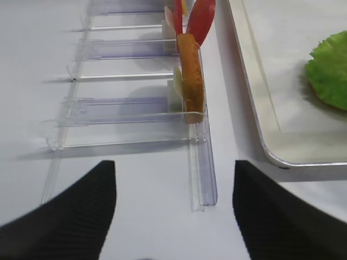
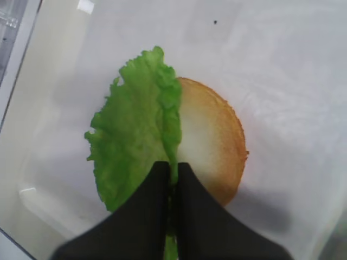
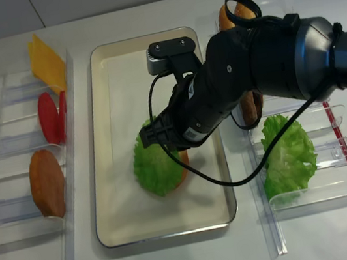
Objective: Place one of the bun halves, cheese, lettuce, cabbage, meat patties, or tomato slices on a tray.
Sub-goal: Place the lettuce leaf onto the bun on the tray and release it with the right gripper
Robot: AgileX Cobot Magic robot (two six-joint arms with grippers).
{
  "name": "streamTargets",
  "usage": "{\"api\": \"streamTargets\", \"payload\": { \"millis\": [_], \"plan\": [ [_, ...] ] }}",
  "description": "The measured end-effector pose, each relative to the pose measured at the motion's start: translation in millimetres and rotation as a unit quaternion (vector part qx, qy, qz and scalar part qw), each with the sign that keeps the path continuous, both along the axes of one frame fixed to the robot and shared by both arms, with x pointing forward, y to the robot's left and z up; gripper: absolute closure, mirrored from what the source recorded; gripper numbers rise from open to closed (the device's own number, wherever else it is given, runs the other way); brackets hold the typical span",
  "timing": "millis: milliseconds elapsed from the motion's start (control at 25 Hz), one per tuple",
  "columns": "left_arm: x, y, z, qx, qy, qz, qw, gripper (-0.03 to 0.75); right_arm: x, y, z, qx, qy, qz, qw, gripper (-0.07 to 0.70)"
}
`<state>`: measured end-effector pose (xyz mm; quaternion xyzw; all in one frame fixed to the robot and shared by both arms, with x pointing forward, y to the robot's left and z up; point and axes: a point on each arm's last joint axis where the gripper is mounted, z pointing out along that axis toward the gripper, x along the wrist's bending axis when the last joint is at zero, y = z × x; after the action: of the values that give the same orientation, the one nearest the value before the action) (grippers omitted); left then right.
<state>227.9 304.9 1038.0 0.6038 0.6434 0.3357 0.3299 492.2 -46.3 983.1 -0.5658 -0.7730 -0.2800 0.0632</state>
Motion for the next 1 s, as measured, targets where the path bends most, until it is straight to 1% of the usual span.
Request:
{"api": "streamTargets", "payload": {
  "millis": [200, 280, 320, 360, 520, 560, 600, 680, 760, 840, 920, 1000],
  "plan": [
    [0, 0, 0.0, 0.000, 0.000, 0.000, 1.0000, 0.284, -1, -1, -1.1, -0.014, -0.006, 0.021, 0.9997, 0.577],
    [0, 0, 0.0, 0.000, 0.000, 0.000, 1.0000, 0.284, -1, -1, -1.2, -0.017, -0.010, 0.029, 0.9994, 0.523],
    [0, 0, 0.0, 0.000, 0.000, 0.000, 1.0000, 0.284, -1, -1, -1.2, -0.018, -0.010, 0.032, 0.9993, 0.482],
    [0, 0, 0.0, 0.000, 0.000, 0.000, 1.0000, 0.284, -1, -1, -1.2, -0.018, -0.012, 0.035, 0.9991, 0.419],
    [0, 0, 0.0, 0.000, 0.000, 0.000, 1.0000, 0.284, -1, -1, -1.2, -0.019, -0.013, 0.039, 0.9990, 0.100],
    [0, 0, 0.0, 0.000, 0.000, 0.000, 1.0000, 0.284, -1, -1, -1.2, -0.020, -0.015, 0.041, 0.9989, 0.040],
    [0, 0, 0.0, 0.000, 0.000, 0.000, 1.0000, 0.284, -1, -1, -1.2, -0.020, -0.015, 0.041, 0.9989, 0.006],
    [0, 0, 0.0, 0.000, 0.000, 0.000, 1.0000, 0.284, -2, -1, -1.3, -0.020, -0.015, 0.042, 0.9988, -0.034],
    [0, 0, 0.0, 0.000, 0.000, 0.000, 1.0000, 0.284, -1, -2, -1.4, -0.022, -0.018, 0.046, 0.9985, -0.047],
    [0, 0, 0.0, 0.000, 0.000, 0.000, 1.0000, 0.284, -1, -2, -0.3, -0.028, -0.021, 0.058, 0.9977, -0.052],
    [0, 0, 0.0, 0.000, 0.000, 0.000, 1.0000, 0.284, -1, -1, 5.4, -0.036, -0.021, 0.073, 0.9965, -0.053],
    [0, 0, 0.0, 0.000, 0.000, 0.000, 1.0000, 0.284, 0, 0, 17.1, -0.046, -0.032, 0.096, 0.9938, -0.055]
  ]
}}
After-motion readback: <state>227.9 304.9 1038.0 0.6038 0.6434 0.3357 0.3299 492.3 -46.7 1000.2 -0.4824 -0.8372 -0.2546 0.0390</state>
